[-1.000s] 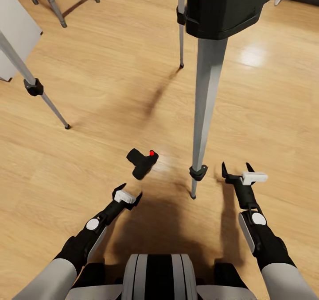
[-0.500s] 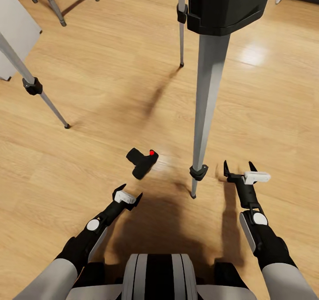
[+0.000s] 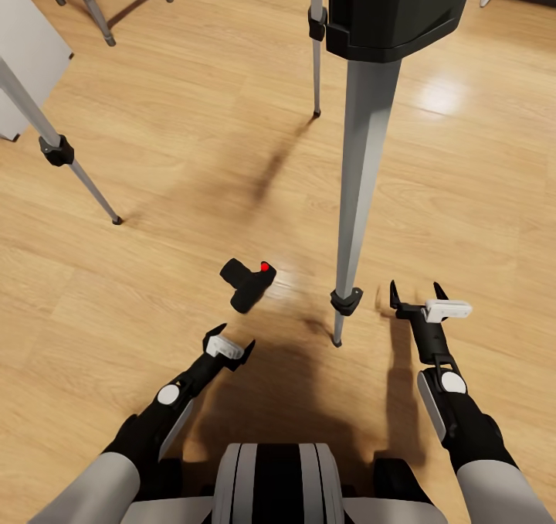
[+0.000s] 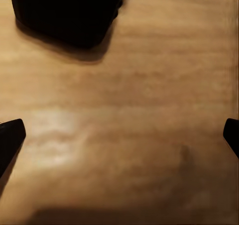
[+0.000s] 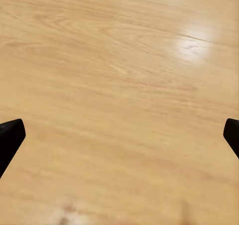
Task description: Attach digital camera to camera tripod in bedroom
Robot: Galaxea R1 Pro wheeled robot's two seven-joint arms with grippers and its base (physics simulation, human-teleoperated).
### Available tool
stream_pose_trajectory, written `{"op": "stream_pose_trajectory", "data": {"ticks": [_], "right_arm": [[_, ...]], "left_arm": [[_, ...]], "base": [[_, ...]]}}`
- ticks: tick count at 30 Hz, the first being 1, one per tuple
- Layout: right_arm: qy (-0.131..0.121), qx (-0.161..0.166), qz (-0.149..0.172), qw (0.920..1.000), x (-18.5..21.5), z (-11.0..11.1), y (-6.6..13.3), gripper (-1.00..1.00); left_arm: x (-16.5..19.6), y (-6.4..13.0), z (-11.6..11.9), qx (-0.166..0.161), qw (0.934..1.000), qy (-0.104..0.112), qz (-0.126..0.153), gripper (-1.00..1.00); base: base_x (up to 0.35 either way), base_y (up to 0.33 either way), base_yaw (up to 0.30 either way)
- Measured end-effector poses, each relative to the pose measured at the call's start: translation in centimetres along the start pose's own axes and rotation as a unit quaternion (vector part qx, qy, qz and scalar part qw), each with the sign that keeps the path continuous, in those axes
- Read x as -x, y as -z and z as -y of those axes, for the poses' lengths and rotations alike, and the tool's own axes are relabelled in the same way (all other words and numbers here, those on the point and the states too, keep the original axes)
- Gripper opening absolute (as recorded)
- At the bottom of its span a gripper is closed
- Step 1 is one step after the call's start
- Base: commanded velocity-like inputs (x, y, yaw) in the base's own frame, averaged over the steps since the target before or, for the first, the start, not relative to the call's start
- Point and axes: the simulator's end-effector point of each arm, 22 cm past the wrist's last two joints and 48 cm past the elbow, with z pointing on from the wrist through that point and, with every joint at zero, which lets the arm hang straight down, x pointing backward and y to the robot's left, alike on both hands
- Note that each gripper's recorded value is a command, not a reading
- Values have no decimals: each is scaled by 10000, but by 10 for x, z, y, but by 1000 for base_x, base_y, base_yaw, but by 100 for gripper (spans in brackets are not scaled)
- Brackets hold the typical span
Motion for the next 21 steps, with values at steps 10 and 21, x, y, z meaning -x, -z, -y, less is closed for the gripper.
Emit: {"op": "stream_pose_trajectory", "data": {"ticks": [10, 21], "right_arm": [[3, 7, 33, 10000, 2, 0, 0, 100], [31, -10, 382, 9993, 17, 1, 1, 100]], "left_arm": [[-3, 0, 5, -54, 10000, -23, 26, 100], [-4, 1, 3, -30, 10000, -9, 15, 100]], "base": [[0, 0, 0], [0, 0, 0]]}}
